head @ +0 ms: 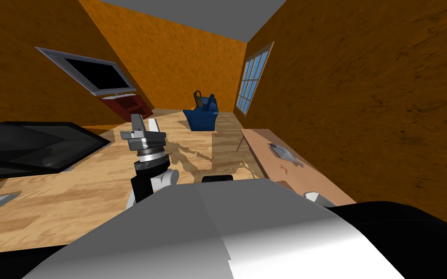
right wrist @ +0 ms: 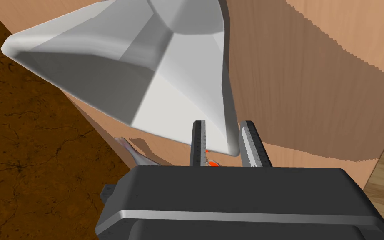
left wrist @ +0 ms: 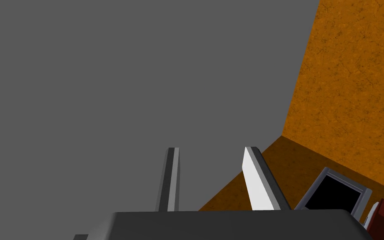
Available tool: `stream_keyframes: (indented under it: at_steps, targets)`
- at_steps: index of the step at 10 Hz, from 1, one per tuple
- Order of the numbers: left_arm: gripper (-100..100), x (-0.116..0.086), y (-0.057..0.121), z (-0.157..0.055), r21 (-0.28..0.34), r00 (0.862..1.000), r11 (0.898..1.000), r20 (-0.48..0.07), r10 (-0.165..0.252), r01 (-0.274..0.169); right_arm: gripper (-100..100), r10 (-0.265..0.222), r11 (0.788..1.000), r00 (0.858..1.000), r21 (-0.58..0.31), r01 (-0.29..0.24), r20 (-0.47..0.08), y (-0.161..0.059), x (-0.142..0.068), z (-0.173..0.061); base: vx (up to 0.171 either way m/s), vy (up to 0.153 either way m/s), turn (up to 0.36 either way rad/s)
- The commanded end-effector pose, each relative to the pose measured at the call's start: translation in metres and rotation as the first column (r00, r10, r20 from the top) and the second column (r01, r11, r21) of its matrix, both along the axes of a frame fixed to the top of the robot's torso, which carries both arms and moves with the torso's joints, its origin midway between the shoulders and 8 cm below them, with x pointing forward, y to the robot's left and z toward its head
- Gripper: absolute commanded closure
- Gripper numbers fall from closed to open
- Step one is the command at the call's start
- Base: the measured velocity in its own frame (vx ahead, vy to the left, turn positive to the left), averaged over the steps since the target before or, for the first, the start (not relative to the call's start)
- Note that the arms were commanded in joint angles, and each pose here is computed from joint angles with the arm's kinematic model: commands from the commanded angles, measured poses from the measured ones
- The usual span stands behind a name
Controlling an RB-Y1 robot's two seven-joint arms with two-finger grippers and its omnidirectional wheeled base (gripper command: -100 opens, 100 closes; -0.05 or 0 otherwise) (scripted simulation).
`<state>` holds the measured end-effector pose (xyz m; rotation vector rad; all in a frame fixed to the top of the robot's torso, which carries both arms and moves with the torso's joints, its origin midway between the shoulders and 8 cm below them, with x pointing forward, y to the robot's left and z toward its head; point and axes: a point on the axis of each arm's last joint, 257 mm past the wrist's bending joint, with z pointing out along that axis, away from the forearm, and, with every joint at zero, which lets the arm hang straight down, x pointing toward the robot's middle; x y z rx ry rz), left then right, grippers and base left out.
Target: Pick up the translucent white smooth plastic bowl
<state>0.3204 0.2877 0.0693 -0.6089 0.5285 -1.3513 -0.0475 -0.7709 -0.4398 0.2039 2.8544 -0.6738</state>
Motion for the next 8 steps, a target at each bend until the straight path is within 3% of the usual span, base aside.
stream_keyframes:
  at_steps: [1,2,3,4,8]
  targets:
    - [0,0.0,0.0,0.0,0.0,1.0,1.0,0.0,0.0,0.0,0,0.0,1.0,1.0,0.0,0.0,0.0,0.0,0.0,0.0,0.0,0.0,0.0]
    - [0,0.0,0.0,0.0,0.0,1.0,1.0,0.0,0.0,0.0,100,-0.034,0.999,0.999,-0.004,0.034,0.027,0.013,-0.011,-0.013,-0.107,-0.106,0.268]
    - [0,0.0,0.0,0.0,0.0,1.0,1.0,0.0,0.0,0.0,100,-0.034,0.999,0.998,-0.014,0.035,0.055,0.012,0.0,-0.012,-0.133,-0.112,0.149]
    - [0,0.0,0.0,0.0,0.0,1.0,1.0,0.0,0.0,0.0,100,-0.028,0.999,0.998,-0.031,0.03,0.047,0.01,0.0,-0.011,-0.066,-0.033,0.01]
    - [0,0.0,0.0,0.0,0.0,1.0,1.0,0.0,0.0,0.0,100,-0.009,1.0,0.998,-0.026,0.011,0.068,0.017,0.018,-0.017,-0.003,0.005,-0.012]
